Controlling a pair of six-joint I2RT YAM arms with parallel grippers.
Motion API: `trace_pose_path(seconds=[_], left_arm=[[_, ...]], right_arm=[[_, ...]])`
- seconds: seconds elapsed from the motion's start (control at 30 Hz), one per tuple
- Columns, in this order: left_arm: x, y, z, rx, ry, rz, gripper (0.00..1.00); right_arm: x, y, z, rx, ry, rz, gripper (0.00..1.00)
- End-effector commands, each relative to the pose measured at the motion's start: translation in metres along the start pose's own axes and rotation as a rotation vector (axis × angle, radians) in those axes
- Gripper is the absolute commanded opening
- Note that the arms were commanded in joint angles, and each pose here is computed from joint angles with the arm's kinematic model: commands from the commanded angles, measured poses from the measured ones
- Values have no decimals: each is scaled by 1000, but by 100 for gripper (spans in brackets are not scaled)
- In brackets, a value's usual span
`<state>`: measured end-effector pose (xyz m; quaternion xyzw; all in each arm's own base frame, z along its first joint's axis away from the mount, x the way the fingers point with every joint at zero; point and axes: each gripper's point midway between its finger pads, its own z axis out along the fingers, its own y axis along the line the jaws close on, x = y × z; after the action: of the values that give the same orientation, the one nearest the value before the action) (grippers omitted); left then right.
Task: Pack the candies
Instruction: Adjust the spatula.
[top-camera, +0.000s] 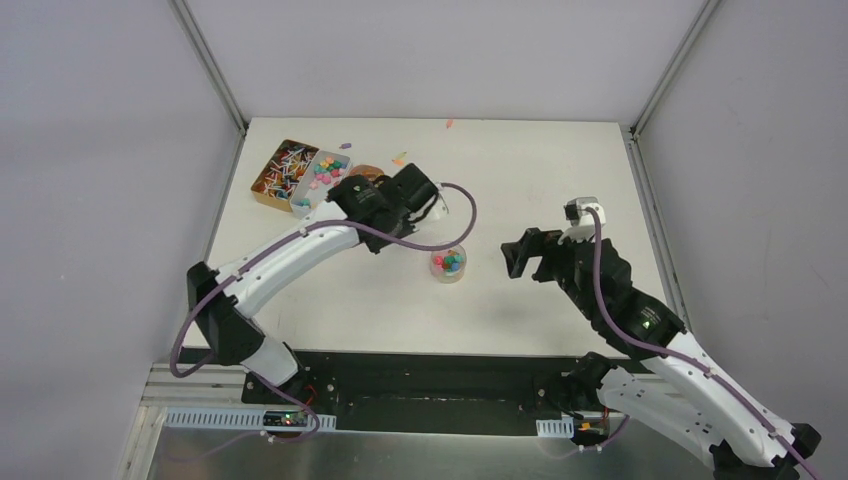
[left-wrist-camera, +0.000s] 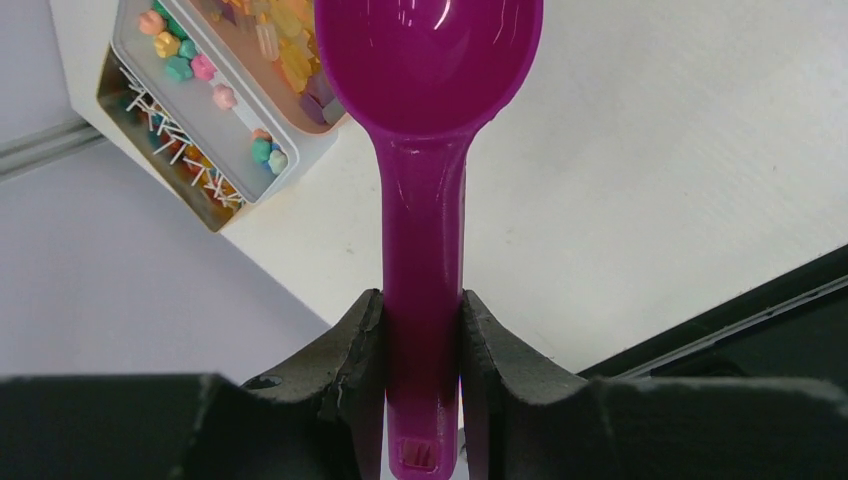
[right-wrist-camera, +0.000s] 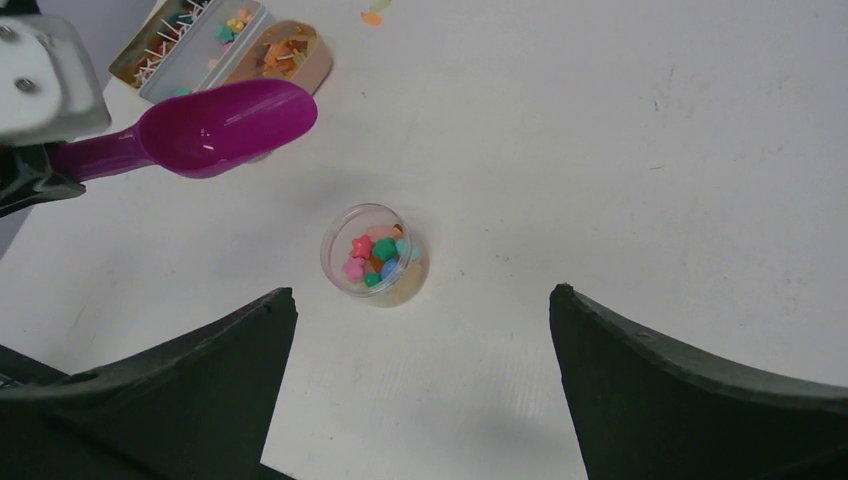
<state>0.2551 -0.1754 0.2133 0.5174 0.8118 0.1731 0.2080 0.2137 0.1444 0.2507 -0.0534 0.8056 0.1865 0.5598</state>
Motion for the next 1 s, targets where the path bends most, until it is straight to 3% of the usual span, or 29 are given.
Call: trace_pose_path(seconds=[0.0, 0.1, 0.17, 0.23, 0.3, 0.37, 0.4, 0.47, 0.53, 0.63, 0.83, 0.97], left_arm=[[-21, 10, -20, 83, -241, -181, 0], [-31, 7, -34, 152, -365, -227, 0], [-37, 3, -44, 189, -444, -240, 0], [-41, -2, -54, 226, -508, -248, 0], [-45, -7, -64, 267, -566, -265, 0], [-48, -11, -75, 305, -613, -279, 0], [-48, -11, -78, 317, -624, -288, 0], [-49, -10, -82, 330, -636, -314, 0], [-50, -12, -85, 354, -638, -322, 0], [-50, -15, -88, 378, -633, -332, 0], [-47, -19, -90, 404, -617, -336, 0], [-49, -19, -101, 423, -656, -329, 0]], right_arm=[[-17, 26, 10, -82, -55, 144, 100], [-22, 46, 18, -152, -54, 182, 100], [-29, 65, 24, -224, -53, 190, 92], [-35, 82, 30, -289, -48, 187, 78], [-41, 103, 34, -379, -45, 151, 56], [-49, 120, 36, -471, -77, 70, 45], [-55, 123, 38, -479, -99, 75, 45], [-61, 138, 36, -577, -149, -109, 49], [-74, 142, 35, -581, -164, -107, 49], [-86, 154, 22, -684, -261, -361, 51], [-99, 164, 8, -757, -340, -460, 56], [-89, 177, 17, -815, -274, -477, 54]])
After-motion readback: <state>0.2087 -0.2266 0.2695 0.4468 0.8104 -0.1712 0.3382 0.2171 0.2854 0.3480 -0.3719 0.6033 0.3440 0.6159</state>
